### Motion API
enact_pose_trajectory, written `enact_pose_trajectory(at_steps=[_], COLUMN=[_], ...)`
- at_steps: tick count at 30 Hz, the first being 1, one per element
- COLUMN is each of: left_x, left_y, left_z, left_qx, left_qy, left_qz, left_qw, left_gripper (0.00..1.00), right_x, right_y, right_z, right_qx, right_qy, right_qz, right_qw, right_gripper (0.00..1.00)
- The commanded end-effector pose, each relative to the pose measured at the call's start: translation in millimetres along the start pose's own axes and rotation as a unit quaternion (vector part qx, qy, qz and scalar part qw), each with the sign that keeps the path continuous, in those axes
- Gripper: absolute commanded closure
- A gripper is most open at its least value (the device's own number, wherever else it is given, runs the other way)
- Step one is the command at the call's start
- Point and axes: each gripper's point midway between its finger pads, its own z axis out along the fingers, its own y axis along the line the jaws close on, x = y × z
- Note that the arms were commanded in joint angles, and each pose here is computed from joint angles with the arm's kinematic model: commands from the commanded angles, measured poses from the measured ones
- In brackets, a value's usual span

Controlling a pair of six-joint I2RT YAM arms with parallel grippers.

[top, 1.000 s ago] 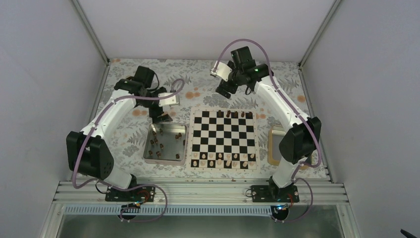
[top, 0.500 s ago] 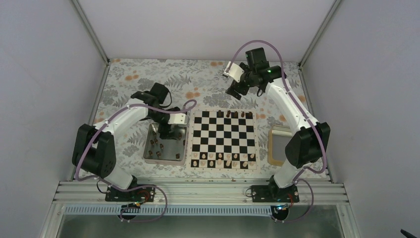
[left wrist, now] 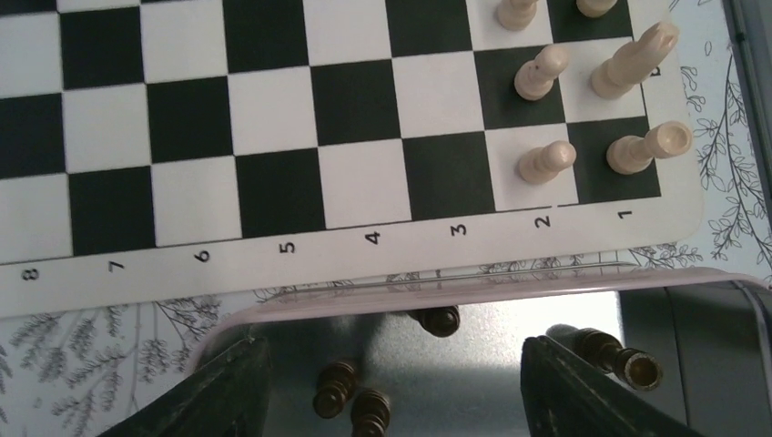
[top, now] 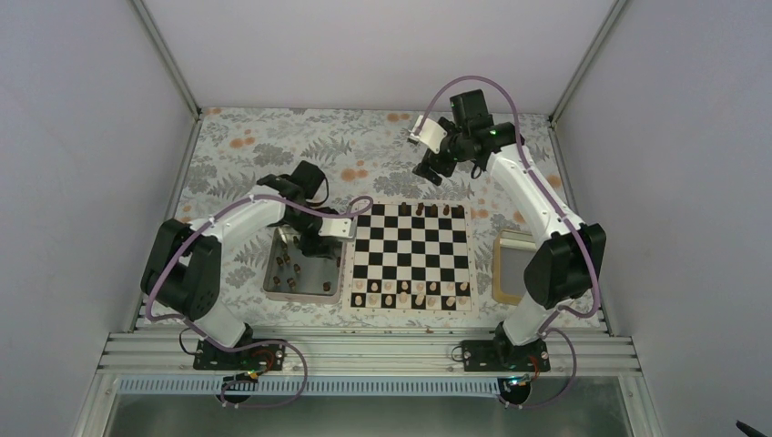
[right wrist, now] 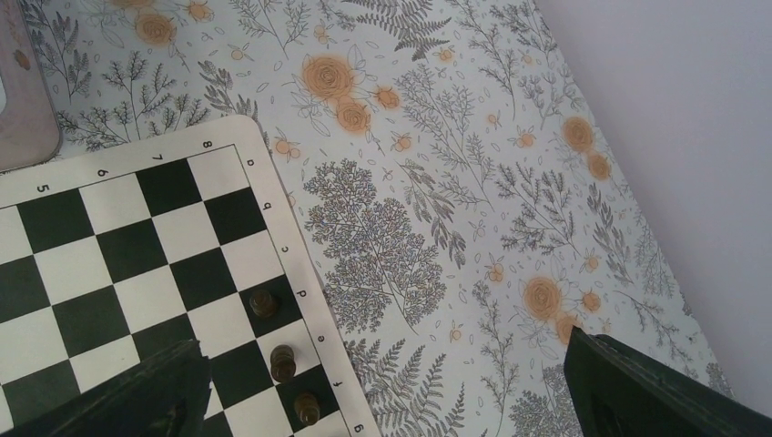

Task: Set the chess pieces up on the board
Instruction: Pick up the chess piece from the storage box.

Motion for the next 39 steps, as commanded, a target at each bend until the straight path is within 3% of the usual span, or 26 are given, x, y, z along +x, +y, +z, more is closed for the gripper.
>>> enact_pose_trajectory(at_steps=[1,5,20,39], left_x=[6,11,16,12], left_y=[-10,-19,-17,-13], left_z=[1,9,22,33], left_qx=[0.005,0.009,-0.017,-0.010], left_qy=[0.015,0.036,0.055,0.039], left_qz=[-0.008,-0.018,-0.034,-0.040], left_qw=[1.000,0.999,0.998,0.998], left_gripper=[0.34,0.44,0.45,0.50], right_x=[-2,1,-2,2], right_y=[1,1,3,2], right_z=[-3,0,-5,-3], right_qx=[-0.003,-0.006,-0.006,-0.006], right_qy=[-0.011,-0.006,-0.011,-0.005], right_qz=[-0.002,0.000,0.002,0.006], right_qw=[1.000,1.000,1.000,1.000], right_gripper=[0.00,0.00,0.00,0.00])
